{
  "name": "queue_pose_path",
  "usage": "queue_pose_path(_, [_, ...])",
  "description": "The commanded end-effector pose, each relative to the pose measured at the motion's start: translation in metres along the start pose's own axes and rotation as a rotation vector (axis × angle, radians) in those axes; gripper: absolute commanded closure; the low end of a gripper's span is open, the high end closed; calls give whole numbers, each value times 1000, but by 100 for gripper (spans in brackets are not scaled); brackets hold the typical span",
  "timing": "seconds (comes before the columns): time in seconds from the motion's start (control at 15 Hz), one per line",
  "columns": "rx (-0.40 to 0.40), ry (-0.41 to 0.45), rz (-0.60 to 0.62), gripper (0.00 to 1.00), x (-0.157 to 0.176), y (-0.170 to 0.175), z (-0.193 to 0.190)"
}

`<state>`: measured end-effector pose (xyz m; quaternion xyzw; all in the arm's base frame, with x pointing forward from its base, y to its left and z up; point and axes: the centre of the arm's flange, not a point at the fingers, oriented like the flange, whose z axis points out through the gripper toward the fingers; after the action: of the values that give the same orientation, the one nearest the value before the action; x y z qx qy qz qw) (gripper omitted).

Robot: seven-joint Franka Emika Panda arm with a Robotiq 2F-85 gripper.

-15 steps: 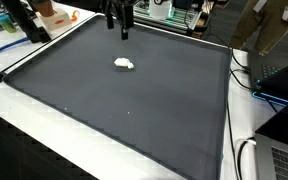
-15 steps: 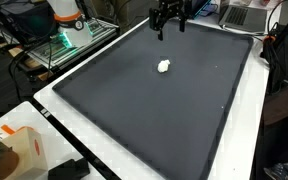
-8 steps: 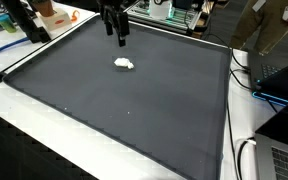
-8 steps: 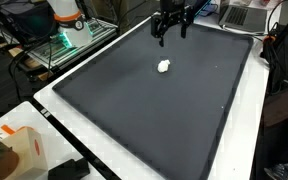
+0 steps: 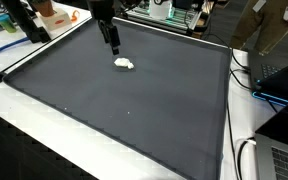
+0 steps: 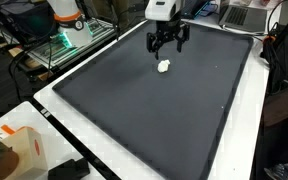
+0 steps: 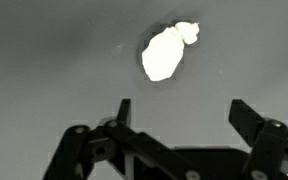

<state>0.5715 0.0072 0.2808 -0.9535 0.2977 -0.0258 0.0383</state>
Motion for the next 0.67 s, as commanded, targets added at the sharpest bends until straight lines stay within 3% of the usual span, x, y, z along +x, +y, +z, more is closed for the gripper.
queue_pose_path(0.0, [-11, -90, 78, 0, 22, 6, 9])
queue_pose_path(0.6, [-11, -209, 182, 0, 15, 20, 40])
